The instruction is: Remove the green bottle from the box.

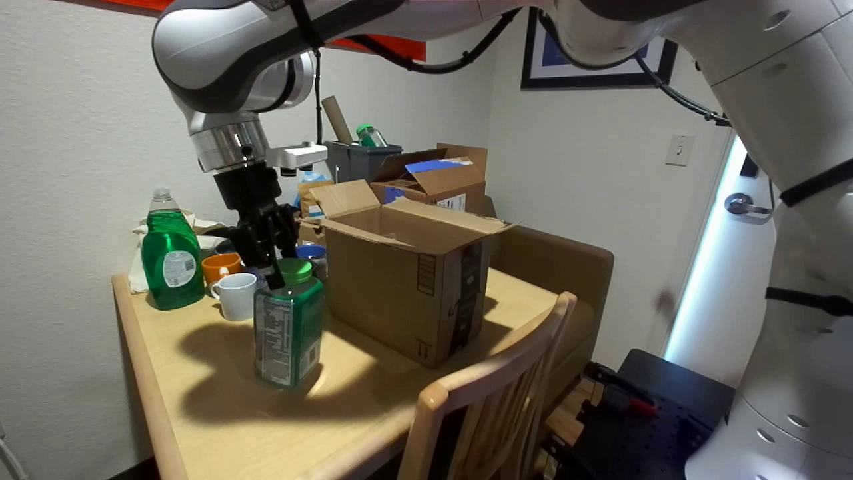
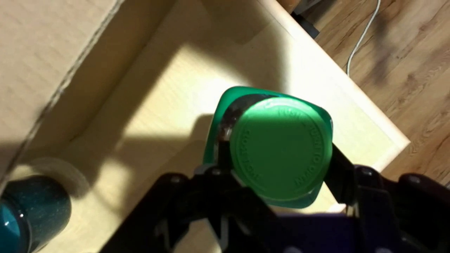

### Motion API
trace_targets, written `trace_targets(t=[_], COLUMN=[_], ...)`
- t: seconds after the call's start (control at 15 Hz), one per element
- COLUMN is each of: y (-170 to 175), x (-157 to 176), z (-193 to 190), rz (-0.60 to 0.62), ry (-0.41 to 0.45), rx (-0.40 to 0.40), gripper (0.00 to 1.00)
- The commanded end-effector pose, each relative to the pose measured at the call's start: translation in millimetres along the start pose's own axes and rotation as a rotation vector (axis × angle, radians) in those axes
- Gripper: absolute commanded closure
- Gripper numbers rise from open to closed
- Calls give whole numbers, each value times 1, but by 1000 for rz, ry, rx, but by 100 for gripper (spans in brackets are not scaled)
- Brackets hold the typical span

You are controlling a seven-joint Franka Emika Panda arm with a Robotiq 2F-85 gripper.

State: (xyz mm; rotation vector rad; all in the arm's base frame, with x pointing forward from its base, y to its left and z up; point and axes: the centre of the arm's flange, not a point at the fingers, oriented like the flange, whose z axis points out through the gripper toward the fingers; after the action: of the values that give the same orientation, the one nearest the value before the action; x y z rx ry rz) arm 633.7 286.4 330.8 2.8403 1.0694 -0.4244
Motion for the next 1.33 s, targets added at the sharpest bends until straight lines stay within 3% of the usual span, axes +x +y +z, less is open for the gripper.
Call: trace_targets(t=[0.0,1.27], y=[1,2], x=[-10,-4], z=[6,40], rz=[48,98], ry=[-27,-85], rx=[17,27], gripper=[61,61])
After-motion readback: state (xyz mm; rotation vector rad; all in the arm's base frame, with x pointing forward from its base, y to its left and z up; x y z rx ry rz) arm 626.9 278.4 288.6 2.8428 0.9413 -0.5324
